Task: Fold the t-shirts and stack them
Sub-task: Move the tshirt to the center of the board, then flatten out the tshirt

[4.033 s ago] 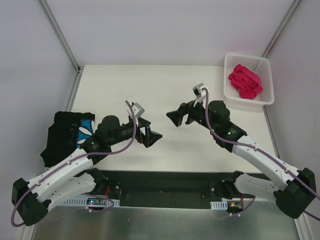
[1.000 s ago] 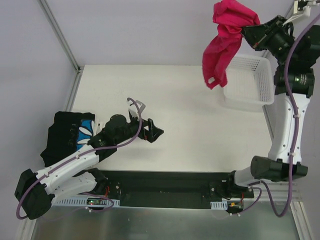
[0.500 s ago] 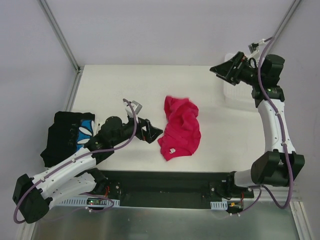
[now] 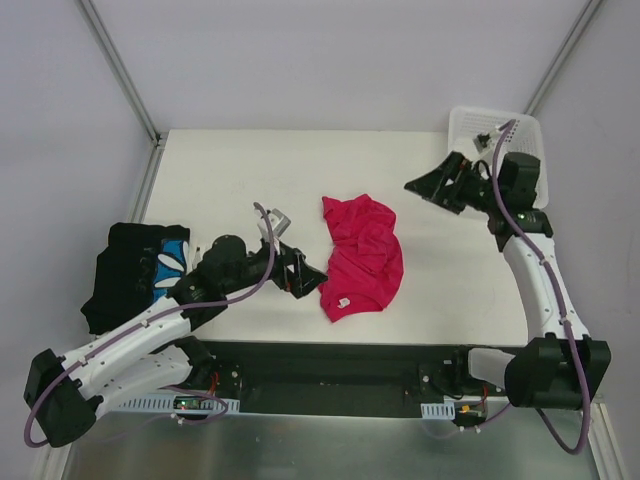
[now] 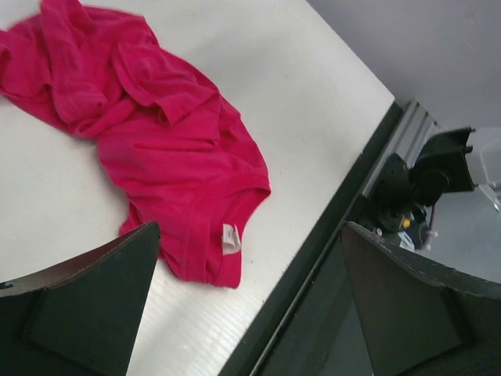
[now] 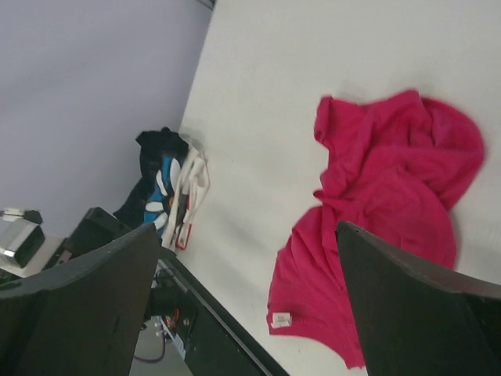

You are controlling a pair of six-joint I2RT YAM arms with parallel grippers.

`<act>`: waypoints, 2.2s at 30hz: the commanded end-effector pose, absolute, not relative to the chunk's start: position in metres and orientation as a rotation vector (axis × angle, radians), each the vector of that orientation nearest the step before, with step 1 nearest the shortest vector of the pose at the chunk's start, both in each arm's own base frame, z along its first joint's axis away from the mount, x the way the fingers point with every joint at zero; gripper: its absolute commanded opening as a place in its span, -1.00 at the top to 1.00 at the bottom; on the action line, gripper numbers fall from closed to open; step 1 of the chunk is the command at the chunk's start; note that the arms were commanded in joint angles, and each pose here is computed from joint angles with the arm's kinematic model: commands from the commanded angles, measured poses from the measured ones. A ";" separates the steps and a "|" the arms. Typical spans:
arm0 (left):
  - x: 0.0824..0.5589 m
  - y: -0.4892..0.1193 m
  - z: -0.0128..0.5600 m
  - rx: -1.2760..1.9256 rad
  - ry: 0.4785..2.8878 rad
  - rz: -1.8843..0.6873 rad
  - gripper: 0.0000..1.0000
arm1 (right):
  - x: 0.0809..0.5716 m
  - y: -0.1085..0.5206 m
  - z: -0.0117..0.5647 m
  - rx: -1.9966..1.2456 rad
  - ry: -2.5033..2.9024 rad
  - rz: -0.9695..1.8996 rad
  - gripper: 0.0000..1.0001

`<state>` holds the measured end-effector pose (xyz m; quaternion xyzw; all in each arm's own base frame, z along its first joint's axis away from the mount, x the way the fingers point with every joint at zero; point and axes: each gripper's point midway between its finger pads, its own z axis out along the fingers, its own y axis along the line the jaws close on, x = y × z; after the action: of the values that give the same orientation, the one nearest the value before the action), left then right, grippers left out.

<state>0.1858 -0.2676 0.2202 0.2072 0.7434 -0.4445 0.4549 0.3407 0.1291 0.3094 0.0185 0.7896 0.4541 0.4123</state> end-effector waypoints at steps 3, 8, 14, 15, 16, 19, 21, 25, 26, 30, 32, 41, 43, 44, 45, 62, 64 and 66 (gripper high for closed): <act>0.150 -0.276 0.165 0.701 2.114 -1.085 -0.90 | 0.321 0.139 0.235 0.086 2.086 1.084 -0.93; 0.146 -0.285 0.133 0.756 2.260 -0.955 -0.82 | 0.313 0.143 0.217 0.101 2.105 1.117 -0.93; 0.174 -0.314 0.122 0.771 2.305 -0.784 -0.84 | 0.310 0.146 0.222 0.083 2.090 1.145 -0.94; 0.176 -0.320 0.111 0.794 2.336 -0.751 -0.85 | 0.309 0.147 0.223 0.075 2.083 1.155 -0.95; 0.185 -0.328 0.118 0.803 2.310 -0.739 -0.85 | 0.307 0.148 0.221 0.077 2.087 1.166 -0.95; 0.203 -0.341 0.107 0.831 2.326 -0.658 -0.86 | 0.302 0.150 0.221 0.063 2.081 1.192 -0.96; 0.206 -0.348 0.091 0.859 2.363 -0.631 -0.86 | 0.300 0.150 0.222 0.057 2.075 1.192 -0.96; 0.213 -0.360 0.081 0.889 2.381 -0.611 -0.87 | 0.296 0.152 0.225 0.049 2.066 1.206 -0.96; 0.215 -0.359 0.074 0.891 2.396 -0.591 -0.87 | 0.295 0.152 0.225 0.047 2.067 1.214 -0.96; 0.223 -0.358 0.061 0.886 2.413 -0.519 -0.86 | 0.293 0.152 0.226 0.053 2.062 1.214 -0.96; 0.227 -0.356 0.051 0.882 2.430 -0.470 -0.86 | 0.295 0.152 0.231 0.037 2.034 1.213 -0.96; 0.240 -0.351 0.027 0.864 2.467 -0.342 0.45 | 0.292 0.152 0.230 0.037 2.026 1.229 -0.96; 0.243 -0.348 0.028 0.847 2.461 -0.311 0.99 | 0.292 0.152 0.230 0.036 2.027 1.230 -0.96; 0.248 -0.343 0.030 0.828 2.450 -0.269 1.00 | 0.293 0.152 0.230 0.038 2.025 1.228 -0.96; 0.251 -0.339 0.031 0.819 2.447 -0.246 1.00 | 0.293 0.151 0.229 0.036 2.025 1.227 -0.96; 0.369 -0.180 0.261 0.048 1.980 0.044 1.00 | 0.292 0.153 0.204 0.079 2.072 1.258 -0.98; 0.370 -0.160 0.276 0.004 1.948 0.045 1.00 | 0.292 0.153 0.202 0.082 2.074 1.261 -0.97; 0.370 -0.148 0.277 -0.011 1.935 0.057 1.00 | 0.292 0.154 0.202 0.080 2.072 1.265 -0.97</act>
<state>0.3693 -0.1792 0.2475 0.0255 0.8472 -0.0039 0.5307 0.2903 0.1511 0.1941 0.0482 0.8118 0.4751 0.3360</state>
